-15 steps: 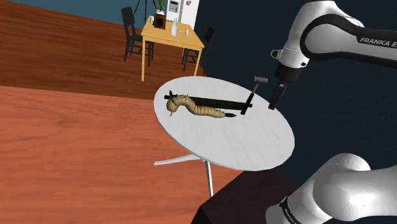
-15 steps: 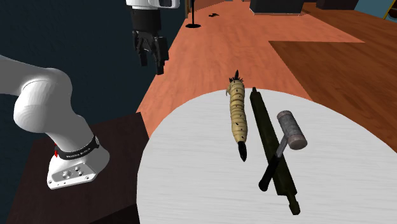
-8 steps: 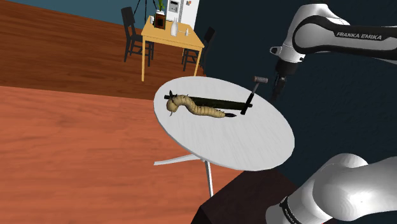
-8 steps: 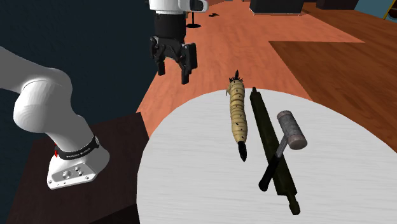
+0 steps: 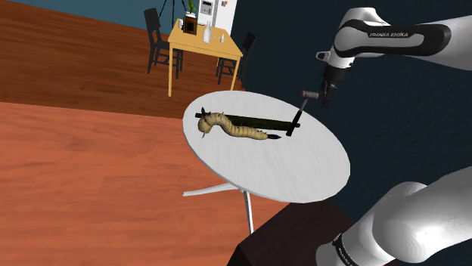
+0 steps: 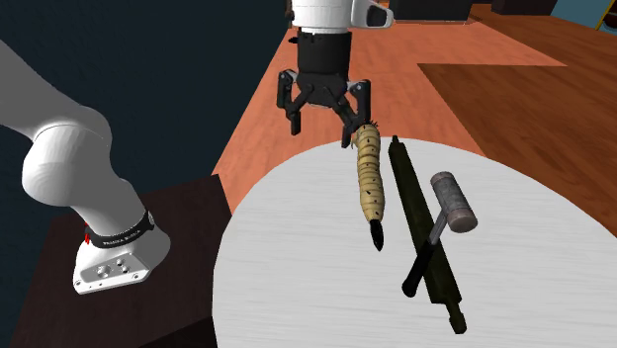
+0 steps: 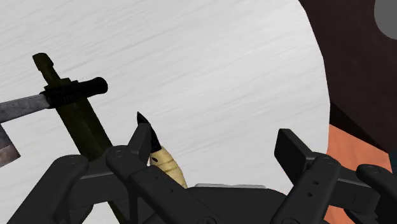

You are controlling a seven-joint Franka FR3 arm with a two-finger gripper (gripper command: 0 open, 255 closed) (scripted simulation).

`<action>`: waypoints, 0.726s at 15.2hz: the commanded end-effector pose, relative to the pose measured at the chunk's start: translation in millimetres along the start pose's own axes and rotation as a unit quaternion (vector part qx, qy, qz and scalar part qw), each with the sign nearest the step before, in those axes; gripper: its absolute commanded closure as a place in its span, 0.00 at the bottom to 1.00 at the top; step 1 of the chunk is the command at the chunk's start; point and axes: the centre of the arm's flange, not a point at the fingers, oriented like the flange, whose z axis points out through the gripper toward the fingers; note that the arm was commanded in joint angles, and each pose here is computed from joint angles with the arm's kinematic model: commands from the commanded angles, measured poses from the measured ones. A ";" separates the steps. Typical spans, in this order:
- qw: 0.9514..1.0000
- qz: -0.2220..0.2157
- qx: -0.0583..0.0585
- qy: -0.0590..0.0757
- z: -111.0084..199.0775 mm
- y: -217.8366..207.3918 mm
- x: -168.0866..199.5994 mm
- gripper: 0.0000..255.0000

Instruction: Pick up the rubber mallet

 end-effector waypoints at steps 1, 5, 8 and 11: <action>1.000 -0.023 -0.003 0.000 3.1 25.7 1.7 0.00; 0.998 -0.064 -0.007 0.001 6.9 76.5 9.4 0.00; 0.995 -0.095 -0.010 0.002 9.4 114.1 17.9 0.00; 0.992 -0.126 -0.013 0.003 11.7 151.1 28.7 0.00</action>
